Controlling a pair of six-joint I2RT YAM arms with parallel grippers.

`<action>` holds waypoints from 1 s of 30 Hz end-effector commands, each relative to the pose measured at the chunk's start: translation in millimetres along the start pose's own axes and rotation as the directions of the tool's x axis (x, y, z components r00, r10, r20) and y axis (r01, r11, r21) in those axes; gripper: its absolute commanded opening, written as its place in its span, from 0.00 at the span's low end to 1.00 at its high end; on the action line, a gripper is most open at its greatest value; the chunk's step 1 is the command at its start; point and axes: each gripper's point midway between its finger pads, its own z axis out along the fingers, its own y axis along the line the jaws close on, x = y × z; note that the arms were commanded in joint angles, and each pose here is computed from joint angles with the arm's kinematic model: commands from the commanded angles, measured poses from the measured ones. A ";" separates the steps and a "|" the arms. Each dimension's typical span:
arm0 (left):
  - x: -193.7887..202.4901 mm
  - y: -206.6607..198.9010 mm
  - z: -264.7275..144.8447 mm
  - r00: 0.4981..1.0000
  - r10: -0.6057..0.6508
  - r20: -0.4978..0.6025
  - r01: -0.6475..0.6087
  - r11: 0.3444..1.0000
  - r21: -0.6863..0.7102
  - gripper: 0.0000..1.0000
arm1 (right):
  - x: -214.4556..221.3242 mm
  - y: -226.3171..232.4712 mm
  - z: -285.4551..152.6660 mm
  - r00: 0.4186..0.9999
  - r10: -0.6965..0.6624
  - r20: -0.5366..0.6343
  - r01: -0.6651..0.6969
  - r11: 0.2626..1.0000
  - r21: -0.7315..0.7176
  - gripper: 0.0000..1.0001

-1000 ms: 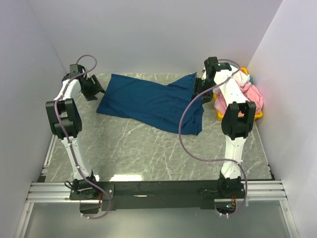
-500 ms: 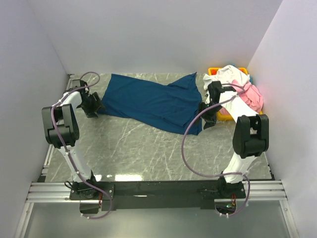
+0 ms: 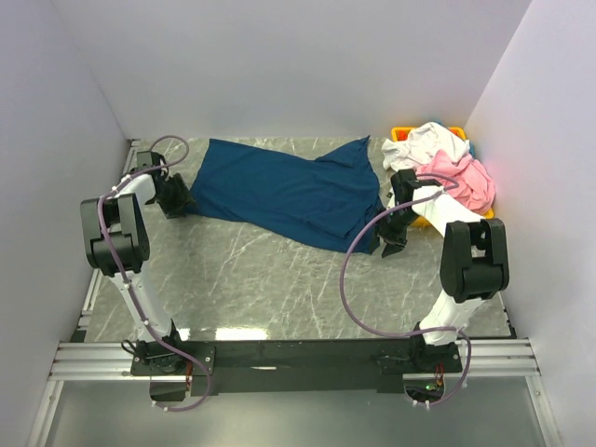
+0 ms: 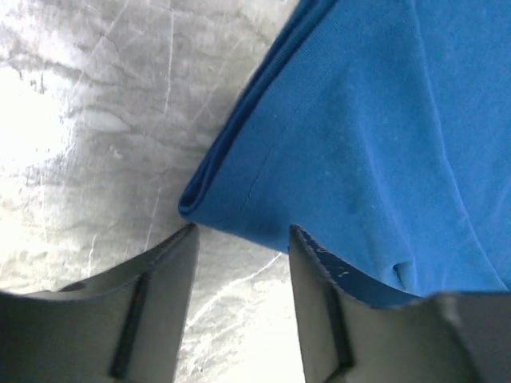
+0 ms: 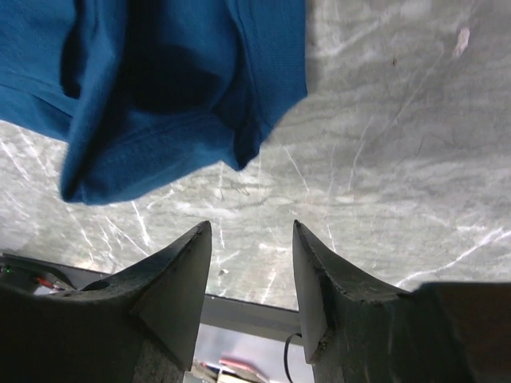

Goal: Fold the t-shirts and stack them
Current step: Fold the tshirt

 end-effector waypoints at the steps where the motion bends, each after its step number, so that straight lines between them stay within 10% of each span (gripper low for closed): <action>1: -14.2 -1.5 5.7 0.999 -0.008 0.036 0.008 1.000 0.007 0.54 | -15.5 2.3 2.7 0.998 -0.007 0.060 0.008 1.000 -0.020 0.52; 24: -13.2 8.8 19.0 1.000 -0.025 0.005 0.025 1.000 0.001 0.37 | -30.7 6.8 45.6 0.999 -0.033 0.027 0.033 0.999 -0.007 0.43; 30: -7.0 9.7 28.0 1.000 -0.024 -0.017 0.024 1.000 0.016 0.16 | -21.7 10.9 54.8 0.999 -0.044 -0.005 0.044 0.999 -0.019 0.19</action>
